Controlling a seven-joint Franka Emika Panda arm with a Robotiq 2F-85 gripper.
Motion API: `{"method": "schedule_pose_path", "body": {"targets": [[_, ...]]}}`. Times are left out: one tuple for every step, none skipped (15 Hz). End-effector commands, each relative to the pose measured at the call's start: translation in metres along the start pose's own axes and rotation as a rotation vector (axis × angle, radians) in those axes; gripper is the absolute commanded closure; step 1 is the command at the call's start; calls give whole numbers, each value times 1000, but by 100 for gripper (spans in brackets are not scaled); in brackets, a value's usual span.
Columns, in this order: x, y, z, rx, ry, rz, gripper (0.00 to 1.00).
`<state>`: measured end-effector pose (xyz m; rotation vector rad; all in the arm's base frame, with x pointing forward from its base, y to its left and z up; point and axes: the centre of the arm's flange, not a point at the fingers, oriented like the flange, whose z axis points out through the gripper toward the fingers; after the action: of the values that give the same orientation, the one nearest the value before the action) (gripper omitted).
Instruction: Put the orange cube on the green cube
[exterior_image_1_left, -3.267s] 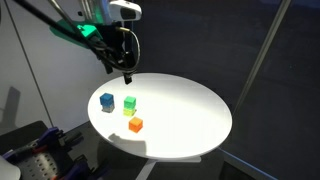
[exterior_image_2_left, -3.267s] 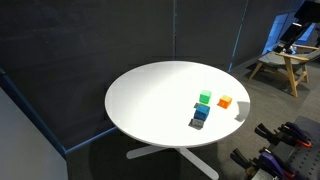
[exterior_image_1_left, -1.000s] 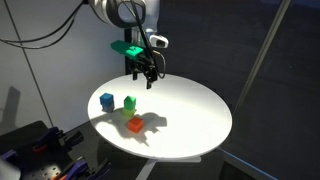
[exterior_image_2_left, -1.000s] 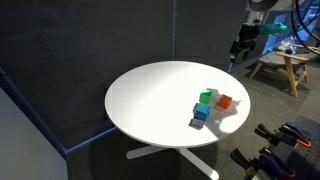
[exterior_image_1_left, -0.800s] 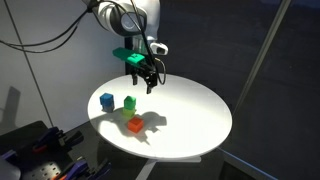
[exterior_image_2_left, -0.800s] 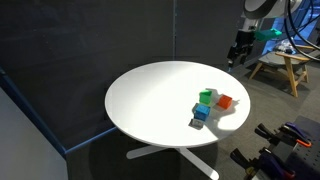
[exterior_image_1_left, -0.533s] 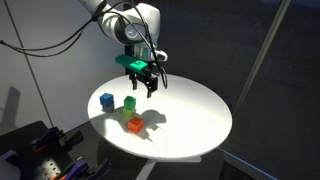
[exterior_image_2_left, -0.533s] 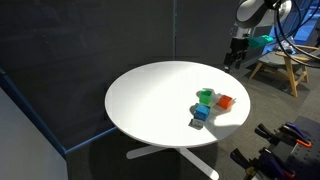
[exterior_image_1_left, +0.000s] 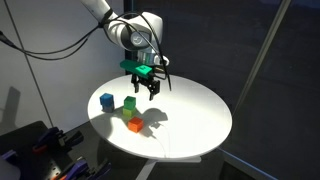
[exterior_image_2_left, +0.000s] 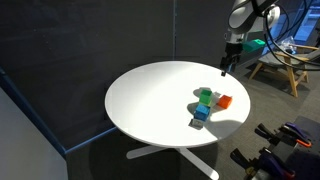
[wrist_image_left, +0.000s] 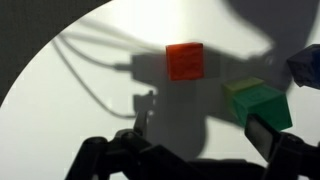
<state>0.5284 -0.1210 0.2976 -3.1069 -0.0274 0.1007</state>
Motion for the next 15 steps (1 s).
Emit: {"method": "schedule_pose_path", "body": {"targets": [[0,0,0,0,1,0,0],[1,0,0,0,1,0,0],[1,0,-1,0,1,0,0],[1,0,-1,0,1,0,0],[1,0,-1,0,1,-1,0],[-1,-1,1,-6,4,1,0],[-2,-2,3,-6,0,-2,0],[-3,-4,6,-8,-3,-7,0],[-4,-6,9,-12,-5,-15,0],[-5,-7,12,-13,-6,-23,0],[-6,-8,15,-15,-8,-30,0],[-6,-10,19,-19,-9,-39,0],[-6,-11,23,-23,-4,-49,0],[-7,-12,27,-29,-4,-60,0],[-7,-14,31,-37,1,-69,0]]}}
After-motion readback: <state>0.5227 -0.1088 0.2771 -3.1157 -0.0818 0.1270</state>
